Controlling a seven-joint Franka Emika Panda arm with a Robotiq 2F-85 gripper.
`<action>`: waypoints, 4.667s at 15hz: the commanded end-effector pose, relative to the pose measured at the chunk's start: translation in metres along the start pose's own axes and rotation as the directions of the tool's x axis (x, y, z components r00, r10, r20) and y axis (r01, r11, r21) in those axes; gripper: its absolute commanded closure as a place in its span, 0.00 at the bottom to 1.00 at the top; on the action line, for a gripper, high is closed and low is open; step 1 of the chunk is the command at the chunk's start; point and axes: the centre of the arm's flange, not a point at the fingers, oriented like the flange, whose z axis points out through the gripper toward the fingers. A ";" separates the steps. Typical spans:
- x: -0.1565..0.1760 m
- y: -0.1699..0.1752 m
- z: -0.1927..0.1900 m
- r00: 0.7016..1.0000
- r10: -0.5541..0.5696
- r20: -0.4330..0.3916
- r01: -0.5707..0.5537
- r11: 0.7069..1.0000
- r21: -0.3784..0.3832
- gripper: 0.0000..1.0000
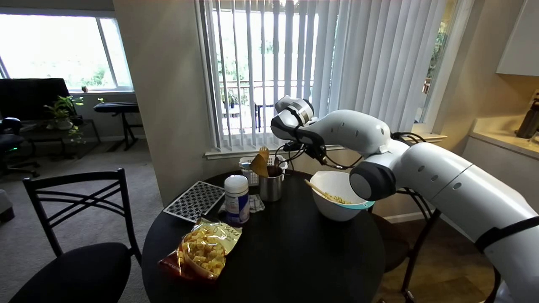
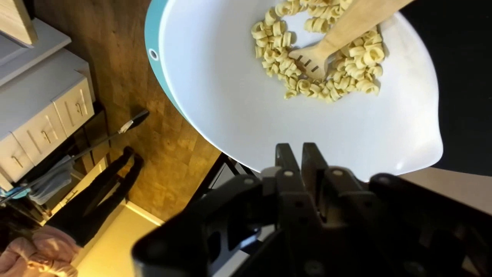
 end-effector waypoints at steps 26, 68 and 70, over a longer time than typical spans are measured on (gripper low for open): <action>-0.082 -0.059 0.009 0.705 -0.596 -0.384 0.656 0.754 0.035 0.00; -0.126 -0.013 0.056 0.593 -0.793 -0.140 0.804 0.593 0.048 0.00; -0.121 -0.017 0.050 0.596 -0.779 -0.194 0.800 0.596 0.064 0.00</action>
